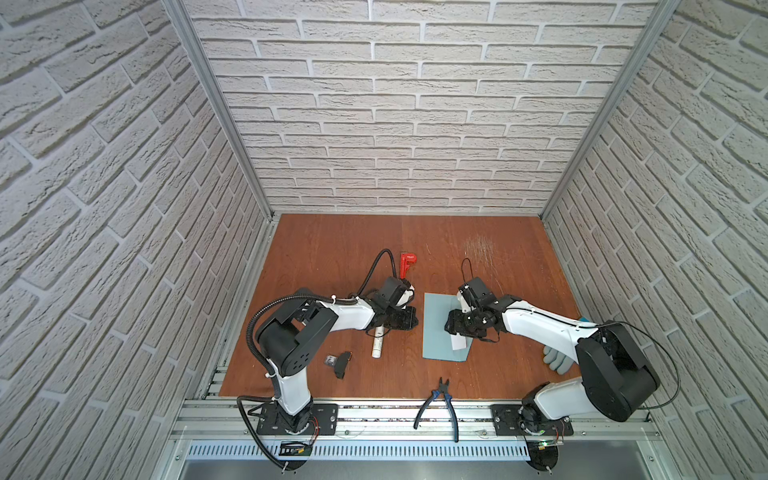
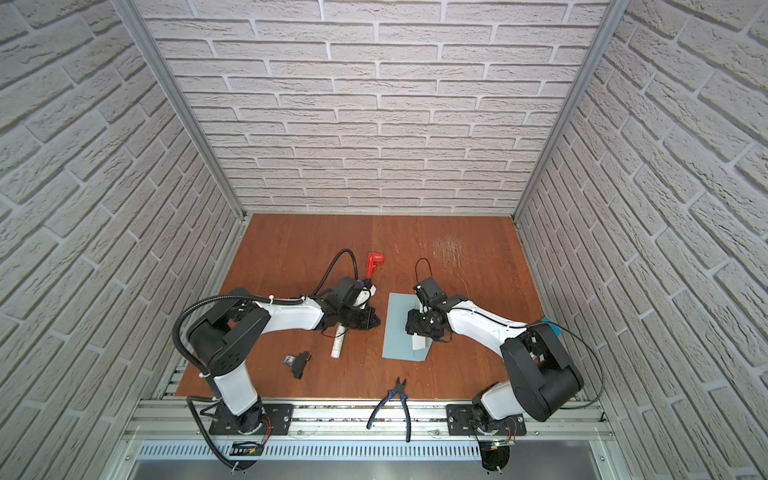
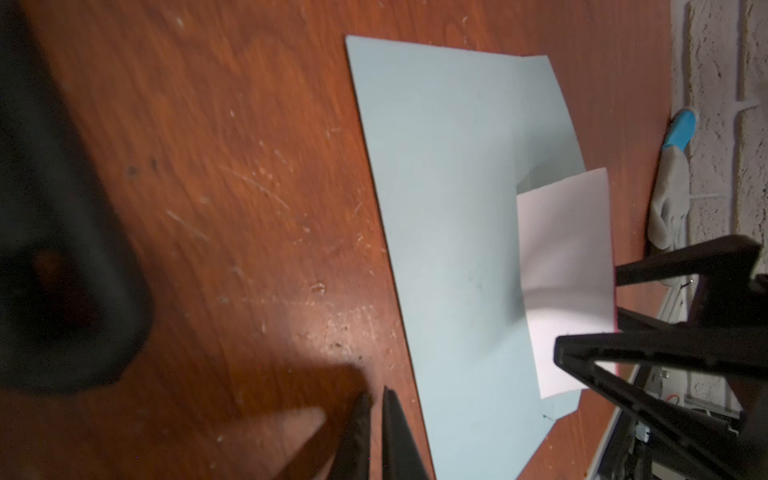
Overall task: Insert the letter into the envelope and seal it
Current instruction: 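Slide the letter deeper into the envelope pocket with the right gripper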
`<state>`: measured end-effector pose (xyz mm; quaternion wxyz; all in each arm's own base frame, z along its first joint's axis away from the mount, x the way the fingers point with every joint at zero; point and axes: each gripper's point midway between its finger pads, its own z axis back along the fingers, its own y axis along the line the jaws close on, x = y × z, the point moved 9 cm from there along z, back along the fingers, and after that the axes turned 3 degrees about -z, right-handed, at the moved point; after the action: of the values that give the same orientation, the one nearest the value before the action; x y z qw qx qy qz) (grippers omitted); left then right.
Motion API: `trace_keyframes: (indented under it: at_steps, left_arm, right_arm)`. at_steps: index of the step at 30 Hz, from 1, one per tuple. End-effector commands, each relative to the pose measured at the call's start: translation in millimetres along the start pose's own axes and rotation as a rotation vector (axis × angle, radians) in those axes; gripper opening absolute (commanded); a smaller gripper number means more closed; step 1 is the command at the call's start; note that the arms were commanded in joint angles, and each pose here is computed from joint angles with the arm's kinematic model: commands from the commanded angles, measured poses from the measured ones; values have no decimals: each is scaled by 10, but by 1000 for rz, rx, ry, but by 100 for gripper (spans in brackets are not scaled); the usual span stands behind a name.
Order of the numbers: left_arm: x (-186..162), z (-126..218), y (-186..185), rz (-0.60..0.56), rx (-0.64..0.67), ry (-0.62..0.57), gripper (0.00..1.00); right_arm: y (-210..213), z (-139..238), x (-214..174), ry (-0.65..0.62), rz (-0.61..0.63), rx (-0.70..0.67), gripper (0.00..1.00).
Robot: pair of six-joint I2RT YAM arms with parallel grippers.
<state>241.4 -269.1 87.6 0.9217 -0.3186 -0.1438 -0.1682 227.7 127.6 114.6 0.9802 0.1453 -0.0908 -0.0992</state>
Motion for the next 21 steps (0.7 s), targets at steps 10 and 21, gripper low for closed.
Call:
trace_keyframes:
  at_steps: [10, 21]
  left_arm:
    - [-220, 107, 47, 53, -13, 49, 15]
    - [-155, 170, -43, 46, -73, 8, 17]
  right_arm:
    - [93, -33, 79, 13, 22, 20, 47]
    - [233, -139, 140, 29, 25, 76, 45]
